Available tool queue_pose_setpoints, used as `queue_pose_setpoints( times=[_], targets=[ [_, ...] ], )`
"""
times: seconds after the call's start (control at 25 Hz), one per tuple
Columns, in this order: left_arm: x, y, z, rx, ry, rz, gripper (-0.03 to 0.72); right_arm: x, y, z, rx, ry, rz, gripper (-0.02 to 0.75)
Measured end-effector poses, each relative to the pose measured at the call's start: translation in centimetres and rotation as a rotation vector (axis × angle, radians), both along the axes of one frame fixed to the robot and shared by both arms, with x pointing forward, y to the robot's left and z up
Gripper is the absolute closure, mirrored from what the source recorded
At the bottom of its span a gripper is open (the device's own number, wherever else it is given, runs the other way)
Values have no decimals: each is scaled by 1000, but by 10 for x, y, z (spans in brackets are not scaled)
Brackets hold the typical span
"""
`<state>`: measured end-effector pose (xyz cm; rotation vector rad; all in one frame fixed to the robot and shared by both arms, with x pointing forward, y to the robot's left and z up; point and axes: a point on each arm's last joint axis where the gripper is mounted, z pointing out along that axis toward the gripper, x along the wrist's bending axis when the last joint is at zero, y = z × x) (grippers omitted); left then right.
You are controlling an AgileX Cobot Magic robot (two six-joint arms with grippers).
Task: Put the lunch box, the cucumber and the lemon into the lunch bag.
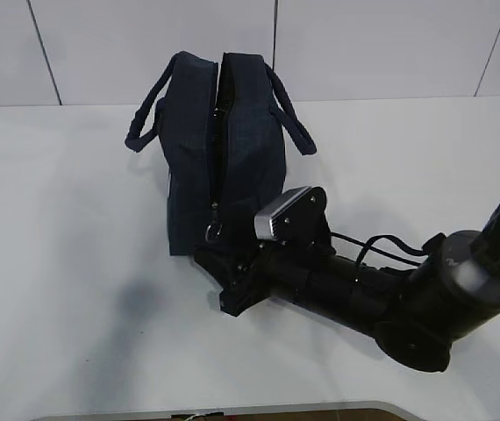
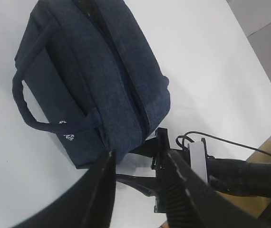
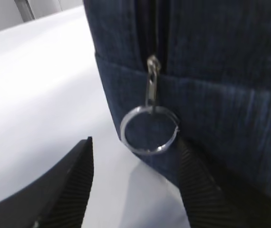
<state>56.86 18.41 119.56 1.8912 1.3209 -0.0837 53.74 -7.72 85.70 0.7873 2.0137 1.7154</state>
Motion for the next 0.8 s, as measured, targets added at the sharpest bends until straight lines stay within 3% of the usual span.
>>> queue_pose_setpoints(
  times=[0.8],
  targets=[
    [0,0,0,-2,0,0,450,13,12,12,38,-28,29,286]
  ],
)
